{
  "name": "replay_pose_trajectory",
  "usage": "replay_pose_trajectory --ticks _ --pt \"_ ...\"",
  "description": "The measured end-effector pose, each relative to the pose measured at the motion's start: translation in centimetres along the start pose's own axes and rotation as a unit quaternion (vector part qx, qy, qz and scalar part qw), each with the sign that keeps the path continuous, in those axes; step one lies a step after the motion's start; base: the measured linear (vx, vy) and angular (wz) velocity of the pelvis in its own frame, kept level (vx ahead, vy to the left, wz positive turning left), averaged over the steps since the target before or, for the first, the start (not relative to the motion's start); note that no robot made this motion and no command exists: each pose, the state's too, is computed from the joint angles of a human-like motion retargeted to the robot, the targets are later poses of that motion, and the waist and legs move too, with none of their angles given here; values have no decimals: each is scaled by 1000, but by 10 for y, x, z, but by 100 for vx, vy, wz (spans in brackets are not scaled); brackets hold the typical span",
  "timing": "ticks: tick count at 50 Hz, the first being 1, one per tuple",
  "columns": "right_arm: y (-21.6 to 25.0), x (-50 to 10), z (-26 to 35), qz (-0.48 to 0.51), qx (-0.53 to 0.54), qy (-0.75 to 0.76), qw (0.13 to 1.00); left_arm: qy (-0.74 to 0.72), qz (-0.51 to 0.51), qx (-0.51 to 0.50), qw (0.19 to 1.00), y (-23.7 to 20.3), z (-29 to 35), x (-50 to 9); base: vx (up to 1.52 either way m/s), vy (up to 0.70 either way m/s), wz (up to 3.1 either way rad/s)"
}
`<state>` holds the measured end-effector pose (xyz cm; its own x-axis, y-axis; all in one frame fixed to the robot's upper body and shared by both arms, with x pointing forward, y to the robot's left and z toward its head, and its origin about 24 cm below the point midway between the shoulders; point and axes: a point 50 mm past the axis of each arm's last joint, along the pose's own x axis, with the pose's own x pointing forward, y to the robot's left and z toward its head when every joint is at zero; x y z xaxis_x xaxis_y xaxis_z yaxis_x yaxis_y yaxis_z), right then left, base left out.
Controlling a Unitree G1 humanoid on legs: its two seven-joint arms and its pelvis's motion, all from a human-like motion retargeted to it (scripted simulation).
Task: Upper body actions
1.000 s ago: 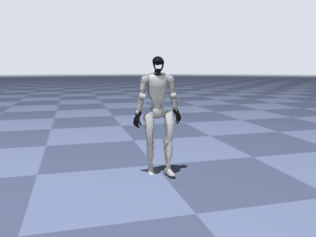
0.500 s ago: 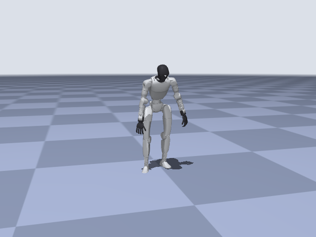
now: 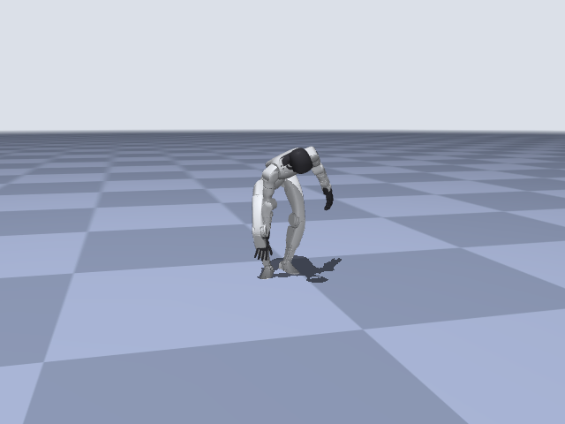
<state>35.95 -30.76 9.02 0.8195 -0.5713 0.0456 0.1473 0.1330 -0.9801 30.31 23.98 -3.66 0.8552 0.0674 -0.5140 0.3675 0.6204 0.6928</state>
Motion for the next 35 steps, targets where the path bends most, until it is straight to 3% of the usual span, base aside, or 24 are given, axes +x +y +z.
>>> replay_pose_trajectory --ticks 10,19,27,35 --pt "2 -5 -26 -23 -93 51 994 -21 3 18 1000 7 15 4 -2 -10 18" --pt "21 -10 5 68 -64 -12 996 15 144 53 988 39 -8 -5 4 -6 -26" --pt "72 -44 41 215 -41 -136 966 75 110 55 990 24 -45 -16 16 -3 -141" --pt "114 -88 66 292 -30 -239 926 129 71 83 986 -5 -76 -29 30 2 -114"
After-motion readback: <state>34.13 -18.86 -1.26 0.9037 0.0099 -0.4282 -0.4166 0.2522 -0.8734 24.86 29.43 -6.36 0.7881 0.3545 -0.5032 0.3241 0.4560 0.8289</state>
